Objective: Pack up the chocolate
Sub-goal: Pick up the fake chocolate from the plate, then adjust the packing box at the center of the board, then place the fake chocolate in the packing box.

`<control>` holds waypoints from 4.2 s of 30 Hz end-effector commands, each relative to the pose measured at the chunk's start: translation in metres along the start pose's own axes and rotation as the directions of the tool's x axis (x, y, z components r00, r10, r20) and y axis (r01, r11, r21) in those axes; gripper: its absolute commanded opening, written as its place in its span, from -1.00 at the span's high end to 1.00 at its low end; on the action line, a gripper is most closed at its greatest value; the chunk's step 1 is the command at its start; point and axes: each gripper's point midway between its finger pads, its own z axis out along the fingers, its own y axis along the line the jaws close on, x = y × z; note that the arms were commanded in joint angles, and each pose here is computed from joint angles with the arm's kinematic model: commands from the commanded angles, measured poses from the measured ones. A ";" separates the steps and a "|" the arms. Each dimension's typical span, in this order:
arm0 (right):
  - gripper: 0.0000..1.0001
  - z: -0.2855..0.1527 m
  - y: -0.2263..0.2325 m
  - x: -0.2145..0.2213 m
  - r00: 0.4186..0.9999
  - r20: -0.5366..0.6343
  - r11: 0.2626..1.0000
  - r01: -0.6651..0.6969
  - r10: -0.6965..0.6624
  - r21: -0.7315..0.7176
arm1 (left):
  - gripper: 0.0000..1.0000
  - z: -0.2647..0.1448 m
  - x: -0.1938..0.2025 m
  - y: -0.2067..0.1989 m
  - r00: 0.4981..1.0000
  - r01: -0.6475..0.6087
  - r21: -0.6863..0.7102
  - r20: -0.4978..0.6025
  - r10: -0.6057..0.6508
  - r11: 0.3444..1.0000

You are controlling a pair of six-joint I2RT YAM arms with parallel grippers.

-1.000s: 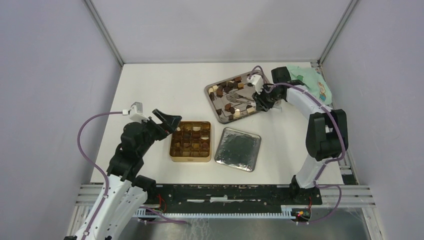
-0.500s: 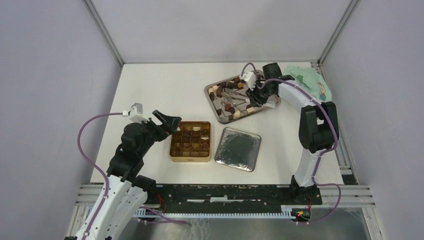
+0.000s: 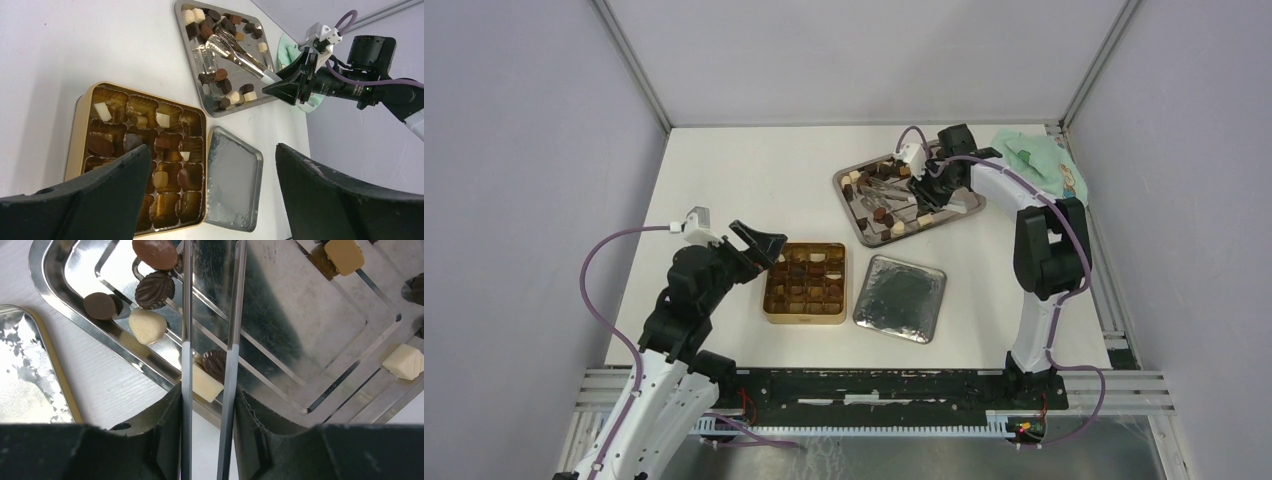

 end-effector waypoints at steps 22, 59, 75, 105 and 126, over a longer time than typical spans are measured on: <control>1.00 -0.008 -0.009 -0.031 0.996 0.056 0.994 0.070 -0.075 0.084 | -0.95 0.002 -0.002 0.001 0.999 0.037 -0.013 0.018 -0.037 0.999; 1.00 -0.079 0.055 -0.012 0.953 0.294 0.996 -0.055 0.075 -0.077 | 0.30 0.105 0.049 0.134 0.719 -0.585 -0.376 -0.650 0.245 0.718; 1.00 -0.100 0.080 -0.028 0.929 0.367 0.988 0.023 0.036 -0.155 | 0.97 0.114 0.010 0.099 0.837 -0.516 -0.352 -0.401 0.372 0.781; 1.00 -0.138 0.172 -0.037 0.857 0.417 0.885 0.415 -0.302 -0.212 | 0.96 0.104 0.032 0.127 0.890 -0.442 -0.517 -0.353 0.288 0.733; 0.99 -0.103 0.210 0.022 0.903 0.240 0.851 0.419 -0.356 -0.315 | -0.35 0.072 0.003 0.062 0.951 -0.289 -0.366 -0.219 0.220 0.884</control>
